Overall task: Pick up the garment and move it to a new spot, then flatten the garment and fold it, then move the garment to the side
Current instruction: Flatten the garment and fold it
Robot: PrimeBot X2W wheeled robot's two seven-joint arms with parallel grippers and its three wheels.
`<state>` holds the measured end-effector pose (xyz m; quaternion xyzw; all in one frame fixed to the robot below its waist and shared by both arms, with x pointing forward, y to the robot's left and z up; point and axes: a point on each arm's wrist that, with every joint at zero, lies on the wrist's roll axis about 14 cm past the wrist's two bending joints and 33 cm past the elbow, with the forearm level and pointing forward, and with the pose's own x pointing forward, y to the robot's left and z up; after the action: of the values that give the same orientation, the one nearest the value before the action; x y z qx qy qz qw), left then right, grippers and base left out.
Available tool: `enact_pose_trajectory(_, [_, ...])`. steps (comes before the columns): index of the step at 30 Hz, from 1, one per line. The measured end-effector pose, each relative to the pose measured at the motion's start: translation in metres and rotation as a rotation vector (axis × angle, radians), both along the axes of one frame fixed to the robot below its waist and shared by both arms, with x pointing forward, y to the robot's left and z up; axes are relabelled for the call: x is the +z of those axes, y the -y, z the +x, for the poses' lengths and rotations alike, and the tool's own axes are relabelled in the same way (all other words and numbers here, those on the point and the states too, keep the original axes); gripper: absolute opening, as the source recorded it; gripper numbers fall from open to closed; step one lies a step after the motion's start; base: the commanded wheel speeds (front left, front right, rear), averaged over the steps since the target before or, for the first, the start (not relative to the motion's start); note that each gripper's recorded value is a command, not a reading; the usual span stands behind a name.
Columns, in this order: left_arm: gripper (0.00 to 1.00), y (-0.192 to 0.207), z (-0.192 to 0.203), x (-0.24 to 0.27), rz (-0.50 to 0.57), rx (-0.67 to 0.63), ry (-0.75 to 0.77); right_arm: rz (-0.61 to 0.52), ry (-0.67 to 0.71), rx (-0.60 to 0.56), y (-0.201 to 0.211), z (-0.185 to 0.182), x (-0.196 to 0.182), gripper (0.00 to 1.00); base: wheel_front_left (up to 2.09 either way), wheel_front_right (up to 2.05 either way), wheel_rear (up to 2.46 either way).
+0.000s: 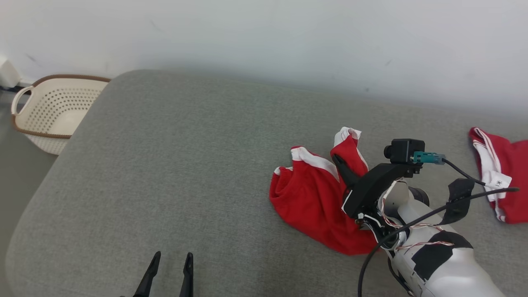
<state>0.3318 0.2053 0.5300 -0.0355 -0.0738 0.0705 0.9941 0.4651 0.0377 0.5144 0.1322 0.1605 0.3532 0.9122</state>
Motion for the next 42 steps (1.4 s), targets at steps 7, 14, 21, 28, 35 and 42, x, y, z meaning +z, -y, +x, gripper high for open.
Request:
enact_pose_trajectory(7, [1.0,-0.004,-0.002,0.0,-0.006,0.015,-0.001,-0.024,-0.021,0.042,-0.027,0.006,-0.009,0.0,0.0,0.0,0.0])
enact_pose_trajectory(14, [1.0,-0.008,-0.004,-0.003,-0.007,0.031,-0.013,-0.065,-0.054,0.054,-0.041,0.011,-0.029,0.0,0.0,0.0,0.0])
enact_pose_trajectory(21, [1.0,-0.012,-0.003,-0.007,-0.007,0.05,-0.029,-0.08,-0.057,0.051,-0.048,0.015,-0.04,1.0,0.0,0.0,0.0])
enact_pose_trajectory(28, [1.0,-0.014,-0.003,-0.004,-0.005,0.053,-0.017,-0.034,-0.002,0.051,-0.049,0.011,-0.022,1.0,0.0,0.0,0.0])
enact_pose_trajectory(35, [1.0,-0.009,-0.003,-0.001,-0.006,0.033,-0.005,0.045,0.095,-0.012,-0.019,0.017,0.007,1.0,0.0,0.0,0.0])
enact_pose_trajectory(42, [1.0,-0.008,-0.002,0.003,0.001,0.025,0.01,0.023,0.145,-0.137,0.044,0.028,0.009,1.0,0.0,0.0,0.0])
